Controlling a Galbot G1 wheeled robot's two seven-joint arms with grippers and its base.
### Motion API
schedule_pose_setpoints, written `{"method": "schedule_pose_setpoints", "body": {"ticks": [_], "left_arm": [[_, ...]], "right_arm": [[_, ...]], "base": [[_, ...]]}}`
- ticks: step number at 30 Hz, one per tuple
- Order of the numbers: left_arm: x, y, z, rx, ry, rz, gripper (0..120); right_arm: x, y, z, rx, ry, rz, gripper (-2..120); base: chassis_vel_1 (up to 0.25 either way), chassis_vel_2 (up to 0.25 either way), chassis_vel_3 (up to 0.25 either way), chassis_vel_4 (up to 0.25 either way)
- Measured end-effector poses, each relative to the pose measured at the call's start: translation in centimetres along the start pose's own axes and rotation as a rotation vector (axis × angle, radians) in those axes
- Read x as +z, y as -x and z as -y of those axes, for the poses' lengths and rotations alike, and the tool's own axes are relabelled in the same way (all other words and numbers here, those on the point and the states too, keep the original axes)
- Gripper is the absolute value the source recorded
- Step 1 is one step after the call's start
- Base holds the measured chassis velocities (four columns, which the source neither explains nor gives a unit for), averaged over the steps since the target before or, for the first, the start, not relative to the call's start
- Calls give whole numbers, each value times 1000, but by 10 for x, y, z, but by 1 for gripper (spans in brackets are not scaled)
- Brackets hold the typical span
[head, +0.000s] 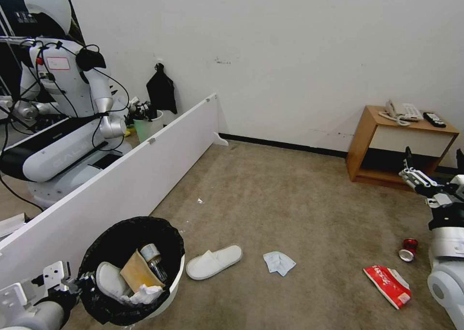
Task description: Pick up the trash bin, then pick up the garbage from the floor and place it into the trash bin.
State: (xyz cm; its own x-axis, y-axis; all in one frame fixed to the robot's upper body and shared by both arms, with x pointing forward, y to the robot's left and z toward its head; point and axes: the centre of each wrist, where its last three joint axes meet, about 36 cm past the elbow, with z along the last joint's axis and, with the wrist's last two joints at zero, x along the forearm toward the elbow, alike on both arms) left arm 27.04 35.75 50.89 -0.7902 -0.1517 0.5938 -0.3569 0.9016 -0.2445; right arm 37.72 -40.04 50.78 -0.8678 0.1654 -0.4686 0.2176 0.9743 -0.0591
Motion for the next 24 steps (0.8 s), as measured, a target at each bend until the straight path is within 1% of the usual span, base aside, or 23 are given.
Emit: {"method": "schedule_pose_setpoints", "body": {"ticks": [9,24], "left_arm": [[0,0,-4,-14,-4,-1,2],[-1,5,-7,-19,-11,1,2]], "right_arm": [[8,3,-4,5,13,-10,100],[17,3,-1,5,1,-20,100]], "base": [[0,0,0,0],[0,0,0,0]]}}
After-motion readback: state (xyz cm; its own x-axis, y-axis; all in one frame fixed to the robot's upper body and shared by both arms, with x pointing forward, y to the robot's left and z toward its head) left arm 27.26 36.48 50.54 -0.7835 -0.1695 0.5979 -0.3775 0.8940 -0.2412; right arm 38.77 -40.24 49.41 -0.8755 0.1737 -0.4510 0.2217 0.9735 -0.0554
